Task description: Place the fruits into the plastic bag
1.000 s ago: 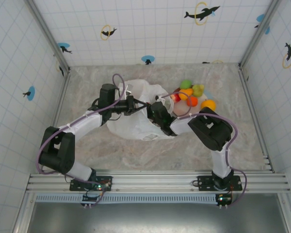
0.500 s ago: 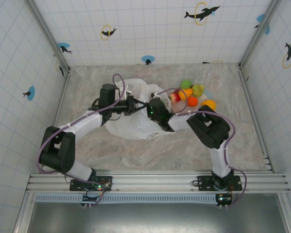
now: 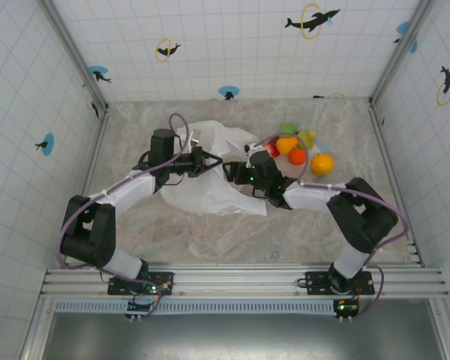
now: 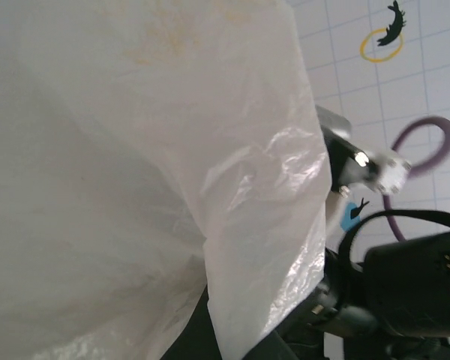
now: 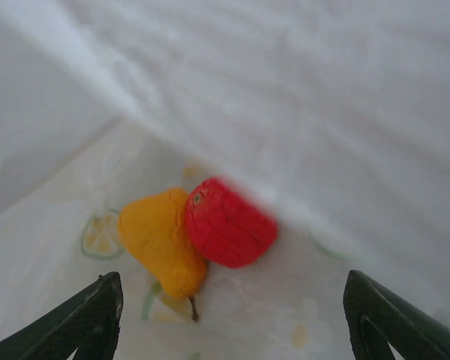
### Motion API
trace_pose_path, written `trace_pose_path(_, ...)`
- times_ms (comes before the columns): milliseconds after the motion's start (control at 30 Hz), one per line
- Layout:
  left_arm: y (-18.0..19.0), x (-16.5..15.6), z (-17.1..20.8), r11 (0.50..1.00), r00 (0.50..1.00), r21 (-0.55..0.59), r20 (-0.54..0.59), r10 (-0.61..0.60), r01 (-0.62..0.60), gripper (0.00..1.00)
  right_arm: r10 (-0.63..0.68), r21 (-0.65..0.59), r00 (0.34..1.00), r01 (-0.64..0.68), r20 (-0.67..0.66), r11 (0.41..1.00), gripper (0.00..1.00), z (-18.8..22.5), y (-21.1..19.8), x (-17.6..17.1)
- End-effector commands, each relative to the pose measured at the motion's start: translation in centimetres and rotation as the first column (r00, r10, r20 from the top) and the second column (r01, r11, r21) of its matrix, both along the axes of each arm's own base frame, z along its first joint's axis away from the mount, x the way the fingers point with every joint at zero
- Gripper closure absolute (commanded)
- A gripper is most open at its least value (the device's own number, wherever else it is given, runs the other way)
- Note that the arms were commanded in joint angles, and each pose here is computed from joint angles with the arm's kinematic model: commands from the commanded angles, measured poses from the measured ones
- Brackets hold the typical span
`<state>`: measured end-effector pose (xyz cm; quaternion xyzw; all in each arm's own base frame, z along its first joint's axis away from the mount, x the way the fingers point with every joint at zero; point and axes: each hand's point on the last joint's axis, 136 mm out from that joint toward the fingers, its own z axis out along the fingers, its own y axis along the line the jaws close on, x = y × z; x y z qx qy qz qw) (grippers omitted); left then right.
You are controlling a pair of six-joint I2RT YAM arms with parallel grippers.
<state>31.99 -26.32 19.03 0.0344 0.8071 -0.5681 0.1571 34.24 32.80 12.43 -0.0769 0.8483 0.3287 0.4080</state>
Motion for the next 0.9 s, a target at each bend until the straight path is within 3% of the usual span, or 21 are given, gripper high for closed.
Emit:
trace_pose_path(0,0.3,-0.1,-0.3,1.0,1.0,0.014,0.015,0.0,0.0,1.0,0.094,-0.16,0.995,-0.086,0.042,0.983,0.23,-0.3,-1.7,-1.9)
trace_pose_path(233,0.6,0.0,-1.1,0.999,1.0,0.037,0.011,0.004,-0.004,1.0,0.185,-0.281,0.98,-0.158,0.073,0.947,0.26,0.5,-4.9,-4.1)
trace_pose_path(533,0.6,0.2,-1.5,0.999,1.0,0.042,0.003,0.008,-0.008,1.0,0.224,-0.313,0.967,-0.177,0.123,0.933,0.28,3.3,-9.2,-5.6)
trace_pose_path(600,0.6,0.3,-1.4,0.999,1.0,0.041,0.006,0.009,-0.009,1.0,0.184,-0.357,0.972,-0.123,0.143,0.926,0.27,4.0,-10.8,-5.0)
trace_pose_path(700,0.7,0.3,-1.4,0.999,1.0,0.041,0.005,0.011,-0.011,1.0,0.021,-0.422,0.989,0.043,0.147,0.906,0.26,4.4,-14.9,-2.8)
trace_pose_path(867,0.7,0.3,-1.4,0.999,1.0,0.039,0.006,0.012,-0.012,1.0,-0.227,-0.544,0.96,0.281,0.166,0.791,0.19,4.7,-22.0,0.3)
